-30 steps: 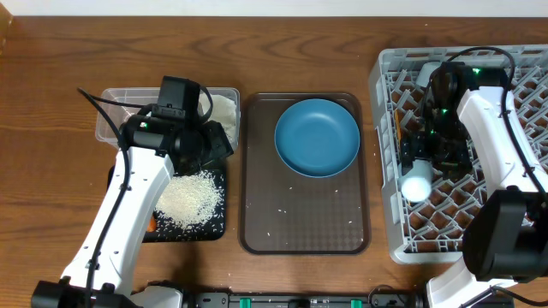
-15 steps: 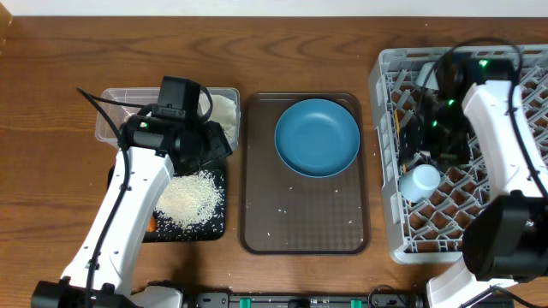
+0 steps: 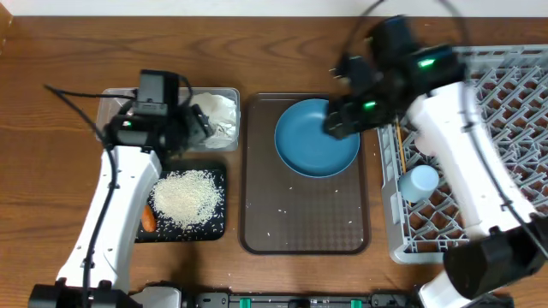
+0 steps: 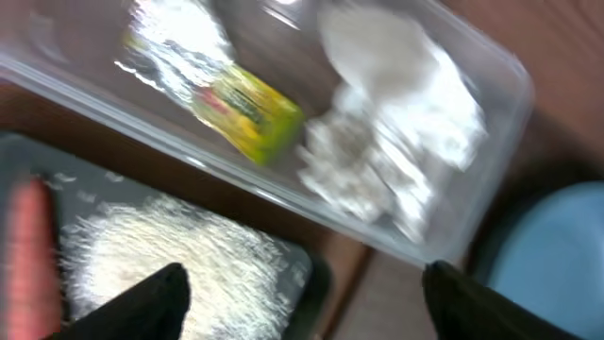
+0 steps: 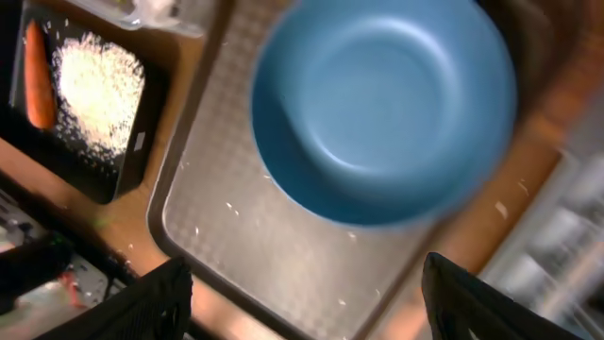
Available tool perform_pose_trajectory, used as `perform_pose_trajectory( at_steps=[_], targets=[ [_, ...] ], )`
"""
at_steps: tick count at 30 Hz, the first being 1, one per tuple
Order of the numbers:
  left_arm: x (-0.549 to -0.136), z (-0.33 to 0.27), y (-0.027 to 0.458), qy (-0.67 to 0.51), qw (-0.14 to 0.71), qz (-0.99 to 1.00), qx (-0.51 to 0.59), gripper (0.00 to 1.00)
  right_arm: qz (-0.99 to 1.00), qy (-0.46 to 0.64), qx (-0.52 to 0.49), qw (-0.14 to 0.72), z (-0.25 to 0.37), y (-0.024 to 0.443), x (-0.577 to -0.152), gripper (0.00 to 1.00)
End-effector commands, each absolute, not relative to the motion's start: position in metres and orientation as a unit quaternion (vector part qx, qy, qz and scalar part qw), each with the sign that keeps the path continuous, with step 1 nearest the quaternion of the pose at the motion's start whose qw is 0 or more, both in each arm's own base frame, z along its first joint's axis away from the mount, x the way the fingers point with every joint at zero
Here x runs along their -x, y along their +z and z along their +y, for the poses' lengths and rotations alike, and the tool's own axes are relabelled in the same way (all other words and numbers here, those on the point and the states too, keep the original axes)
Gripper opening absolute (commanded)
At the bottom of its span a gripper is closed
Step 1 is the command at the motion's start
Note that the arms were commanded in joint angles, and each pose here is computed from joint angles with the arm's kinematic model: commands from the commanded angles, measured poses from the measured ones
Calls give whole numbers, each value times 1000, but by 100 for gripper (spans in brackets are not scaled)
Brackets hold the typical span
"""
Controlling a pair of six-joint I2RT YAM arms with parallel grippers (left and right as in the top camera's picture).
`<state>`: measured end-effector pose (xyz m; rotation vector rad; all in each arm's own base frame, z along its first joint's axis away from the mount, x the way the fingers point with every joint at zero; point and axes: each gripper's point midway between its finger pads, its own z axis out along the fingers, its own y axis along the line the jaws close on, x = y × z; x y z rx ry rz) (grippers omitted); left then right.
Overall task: Sort waste into correct bins and load items into the dishwasher rack
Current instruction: 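Reach the right gripper to the blue plate and grasp its rim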
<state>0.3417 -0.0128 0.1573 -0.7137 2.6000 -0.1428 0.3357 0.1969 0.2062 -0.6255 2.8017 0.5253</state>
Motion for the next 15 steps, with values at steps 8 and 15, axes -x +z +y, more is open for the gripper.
perform_pose_trajectory(
  at_steps=[8,15],
  targets=[
    [-331,50,153,15,216,923,319,94,960,8,205,191,239,131,-331,75],
    [-331,51,153,16,216,922,321,96,947,36,222,230,271,90,-322,71]
  ],
)
